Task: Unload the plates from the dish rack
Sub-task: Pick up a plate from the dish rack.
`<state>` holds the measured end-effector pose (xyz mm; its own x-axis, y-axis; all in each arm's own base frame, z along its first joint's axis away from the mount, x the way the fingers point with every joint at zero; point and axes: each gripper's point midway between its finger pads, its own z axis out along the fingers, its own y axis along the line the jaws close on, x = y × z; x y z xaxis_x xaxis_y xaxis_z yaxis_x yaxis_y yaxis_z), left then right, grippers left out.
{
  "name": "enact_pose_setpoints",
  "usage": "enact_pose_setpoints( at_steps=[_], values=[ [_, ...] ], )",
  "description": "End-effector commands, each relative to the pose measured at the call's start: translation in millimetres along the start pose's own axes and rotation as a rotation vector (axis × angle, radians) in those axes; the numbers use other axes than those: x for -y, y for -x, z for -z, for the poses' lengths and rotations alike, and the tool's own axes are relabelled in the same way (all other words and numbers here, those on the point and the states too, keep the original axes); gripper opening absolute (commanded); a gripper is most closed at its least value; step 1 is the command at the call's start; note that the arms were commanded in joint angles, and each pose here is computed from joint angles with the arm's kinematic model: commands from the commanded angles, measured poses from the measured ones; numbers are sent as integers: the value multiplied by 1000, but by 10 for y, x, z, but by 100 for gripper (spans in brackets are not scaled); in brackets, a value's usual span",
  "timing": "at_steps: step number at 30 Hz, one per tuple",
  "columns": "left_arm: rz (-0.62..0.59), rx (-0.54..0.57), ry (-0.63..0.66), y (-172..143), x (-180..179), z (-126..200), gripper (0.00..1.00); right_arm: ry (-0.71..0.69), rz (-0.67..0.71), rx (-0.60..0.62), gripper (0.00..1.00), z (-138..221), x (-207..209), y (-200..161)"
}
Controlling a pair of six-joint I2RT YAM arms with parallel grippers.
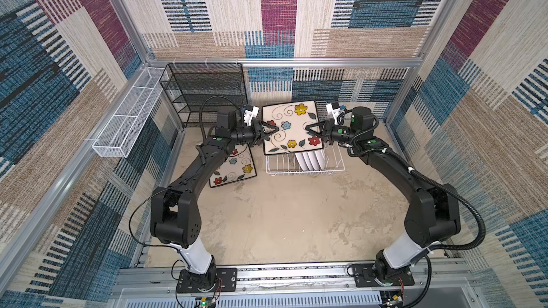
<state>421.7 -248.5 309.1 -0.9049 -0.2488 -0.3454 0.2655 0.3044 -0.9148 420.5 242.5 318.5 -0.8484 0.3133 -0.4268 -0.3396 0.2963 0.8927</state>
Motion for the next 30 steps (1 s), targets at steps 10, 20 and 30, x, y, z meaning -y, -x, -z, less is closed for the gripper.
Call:
enact_pose_setpoints(
  at_steps=[10, 20, 30],
  values=[
    [-46, -21, -100, 0, 198, -18, 3, 84, 84, 7, 12, -10, -182, 51],
    [-65, -3, -94, 3, 334, 59, 0, 58, 95, 15, 32, -14, -166, 87],
    [-155, 37, -78, 53, 701, 260, 0, -95, 238, 256, 93, 330, -362, 385]
  ],
)
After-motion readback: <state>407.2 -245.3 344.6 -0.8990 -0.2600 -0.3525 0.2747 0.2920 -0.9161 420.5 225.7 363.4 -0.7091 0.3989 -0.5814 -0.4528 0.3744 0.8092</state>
